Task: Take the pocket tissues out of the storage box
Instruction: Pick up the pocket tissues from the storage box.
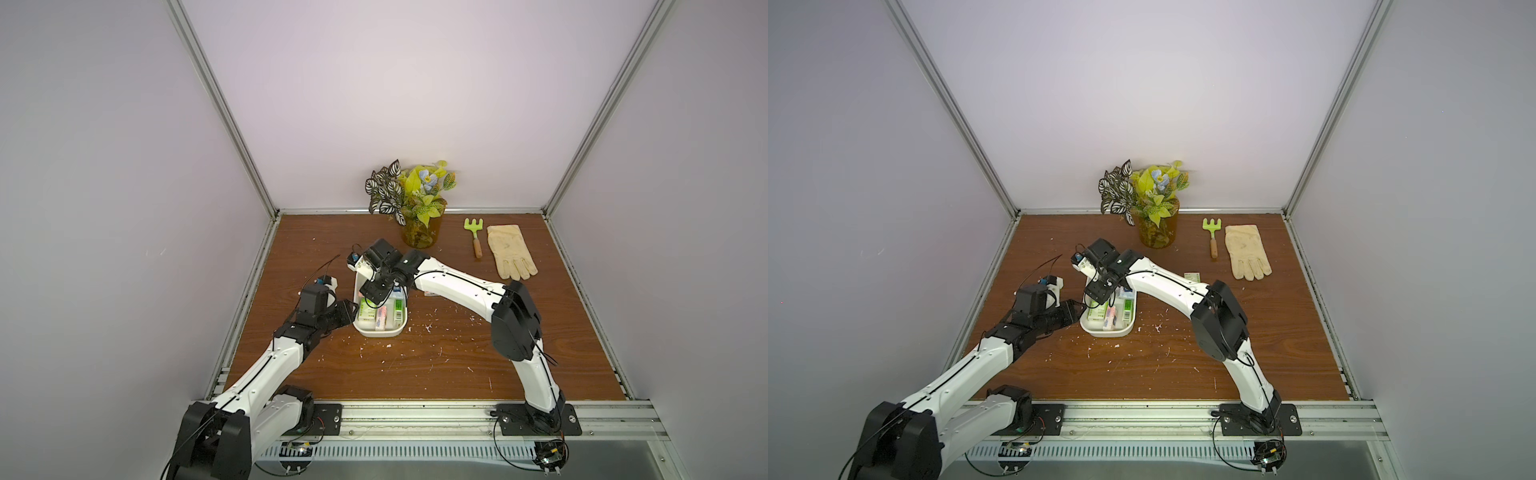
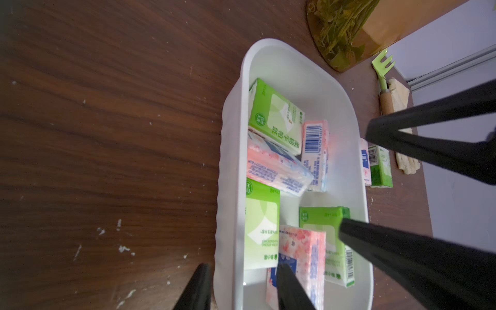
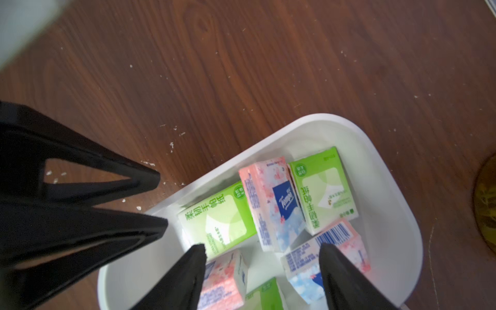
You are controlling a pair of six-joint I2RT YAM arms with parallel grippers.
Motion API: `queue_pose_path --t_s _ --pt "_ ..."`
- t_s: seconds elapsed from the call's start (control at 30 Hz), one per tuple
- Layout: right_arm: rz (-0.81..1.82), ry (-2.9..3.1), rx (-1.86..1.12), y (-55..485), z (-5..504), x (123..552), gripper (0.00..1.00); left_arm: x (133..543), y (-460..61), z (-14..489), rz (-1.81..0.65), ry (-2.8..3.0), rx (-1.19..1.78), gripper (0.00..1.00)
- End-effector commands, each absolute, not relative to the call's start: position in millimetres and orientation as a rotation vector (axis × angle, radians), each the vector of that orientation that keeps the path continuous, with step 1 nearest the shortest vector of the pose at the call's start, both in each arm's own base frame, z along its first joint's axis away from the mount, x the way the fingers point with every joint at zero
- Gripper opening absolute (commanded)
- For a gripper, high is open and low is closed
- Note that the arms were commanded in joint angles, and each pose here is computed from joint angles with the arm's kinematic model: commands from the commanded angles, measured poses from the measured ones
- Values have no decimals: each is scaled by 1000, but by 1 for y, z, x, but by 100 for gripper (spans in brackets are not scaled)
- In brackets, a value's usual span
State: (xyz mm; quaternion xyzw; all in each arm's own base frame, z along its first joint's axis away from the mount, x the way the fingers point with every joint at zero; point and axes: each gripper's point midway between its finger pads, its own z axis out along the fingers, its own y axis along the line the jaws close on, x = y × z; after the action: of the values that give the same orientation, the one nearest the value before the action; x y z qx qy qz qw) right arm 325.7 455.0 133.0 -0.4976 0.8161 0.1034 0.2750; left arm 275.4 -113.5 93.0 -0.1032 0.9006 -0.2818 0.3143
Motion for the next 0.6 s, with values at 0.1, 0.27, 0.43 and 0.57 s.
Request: queue_pose_path --t_s 0.1,0.27,0.43,0.57 --pt "220 2149 -1396 459 135 334 70 273 -114 92 -779 2367 -283 32" --pt "185 2163 -1414 460 119 338 67 272 -114 87 -775 2381 -292 28" --pt "165 2180 -1441 459 102 338 65 272 -114 82 -772 2394 -295 26" --pt "130 2184 -1451 457 92 340 64 271 -114 80 -777 2398 -300 25"
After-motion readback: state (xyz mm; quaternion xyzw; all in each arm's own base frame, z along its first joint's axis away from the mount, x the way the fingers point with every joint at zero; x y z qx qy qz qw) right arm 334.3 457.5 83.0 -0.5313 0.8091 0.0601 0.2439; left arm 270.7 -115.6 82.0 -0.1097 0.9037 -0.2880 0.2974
